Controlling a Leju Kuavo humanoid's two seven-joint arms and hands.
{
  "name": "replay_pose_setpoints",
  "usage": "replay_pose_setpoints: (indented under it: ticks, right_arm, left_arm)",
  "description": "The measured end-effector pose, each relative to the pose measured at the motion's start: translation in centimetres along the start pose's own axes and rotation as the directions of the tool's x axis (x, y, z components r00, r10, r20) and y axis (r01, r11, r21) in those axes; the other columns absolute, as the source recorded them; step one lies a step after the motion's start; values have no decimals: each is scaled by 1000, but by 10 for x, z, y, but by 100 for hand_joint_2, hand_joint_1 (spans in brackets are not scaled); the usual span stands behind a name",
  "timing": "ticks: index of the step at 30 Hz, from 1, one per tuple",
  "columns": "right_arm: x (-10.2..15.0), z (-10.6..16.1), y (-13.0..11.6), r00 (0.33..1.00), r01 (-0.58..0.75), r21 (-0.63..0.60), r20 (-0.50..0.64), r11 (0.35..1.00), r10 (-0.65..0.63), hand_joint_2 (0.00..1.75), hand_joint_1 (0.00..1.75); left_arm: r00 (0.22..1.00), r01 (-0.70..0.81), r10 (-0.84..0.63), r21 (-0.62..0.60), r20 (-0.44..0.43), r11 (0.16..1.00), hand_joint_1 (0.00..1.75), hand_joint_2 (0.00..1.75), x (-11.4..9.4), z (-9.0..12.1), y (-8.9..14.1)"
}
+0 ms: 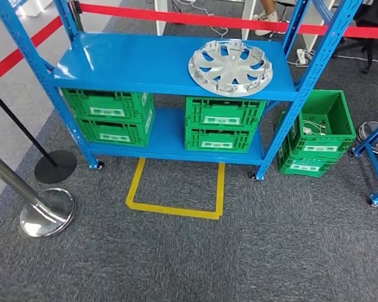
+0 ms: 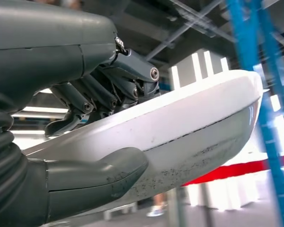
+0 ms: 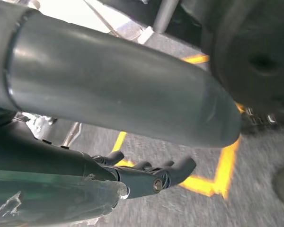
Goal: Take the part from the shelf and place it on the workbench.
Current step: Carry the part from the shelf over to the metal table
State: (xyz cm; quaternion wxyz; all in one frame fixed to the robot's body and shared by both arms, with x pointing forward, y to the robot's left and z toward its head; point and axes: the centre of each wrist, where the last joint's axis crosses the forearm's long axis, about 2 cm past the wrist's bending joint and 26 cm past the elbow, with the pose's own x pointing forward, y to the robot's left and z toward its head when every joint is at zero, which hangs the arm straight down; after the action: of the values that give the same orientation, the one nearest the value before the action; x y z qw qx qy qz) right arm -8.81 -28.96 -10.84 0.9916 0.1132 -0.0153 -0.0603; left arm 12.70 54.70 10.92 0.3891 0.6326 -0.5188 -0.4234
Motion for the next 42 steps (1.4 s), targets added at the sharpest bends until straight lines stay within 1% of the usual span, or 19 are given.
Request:
replay_pose_setpoints:
  ticks: [3, 6, 10, 16, 24, 27, 32, 35, 36, 38, 39, 40, 42]
  right_arm:
    - [0, -1, 3, 1000, 11, 5, 2, 1000, -11, 0, 0]
    - [3, -1, 3, 1000, 20, 8, 12, 1000, -20, 0, 0]
    - [5, -1, 3, 999, 27, 16, 22, 1000, -28, 0, 0]
    - [4, 0, 1, 999, 29, 19, 20, 999, -29, 0, 0]
    - [7, 0, -3, 999, 27, 16, 25, 999, -28, 0, 0]
    - [8, 0, -5, 999, 28, 12, 28, 1000, -28, 0, 0]
    - [4, 1, -6, 999, 36, 7, 17, 999, -36, 0, 0]
    - [6, 1, -6, 999, 41, 2, 27, 999, -41, 0, 0]
    - [9, 0, -5, 998, 44, -12, 45, 999, -43, 0, 0]
    - [19, -3, 1, 993, 49, -88, 107, 995, -40, 0, 0]
    - [30, -6, 8, 990, 45, -171, 140, 984, -21, 0, 0]
    - [43, -10, 19, 986, 40, -258, 164, 965, 3, 0, 0]
    - [72, -15, 42, 981, 34, -408, 190, 913, 49, 0, 0]
  left_arm:
    - [999, 34, -34, 5, -27, 999, 175, 175, -10, 8, 10]
    - [997, 47, -47, 4, -61, 999, 175, 175, -14, 15, 16]
    - [995, 58, -58, -2, -76, 998, 175, 175, -19, 21, 23]
    - [993, 64, -65, -8, -100, 998, 175, 175, -27, 23, 32]
    - [992, 37, -39, -16, -121, 999, 175, 175, -32, 18, 42]
    - [992, 33, -35, -13, -122, 999, 175, 175, -31, 17, 42]
    - [991, 23, -24, -14, -129, 1000, 175, 175, -30, 16, 41]
    - [990, 9, -12, -22, -138, 1000, 175, 175, -30, 16, 41]
    - [990, 5, -9, -28, -144, 1000, 175, 175, -30, 16, 40]
    - [987, 5, -12, -44, -160, 999, 175, 175, -28, 17, 39]
    - [985, 7, -16, -53, -170, 999, 175, 175, -26, 18, 38]
    - [984, 9, -19, -60, -179, 998, 175, 175, -23, 18, 37]
    - [981, 7, -19, -64, -194, 998, 175, 175, -17, 18, 35]
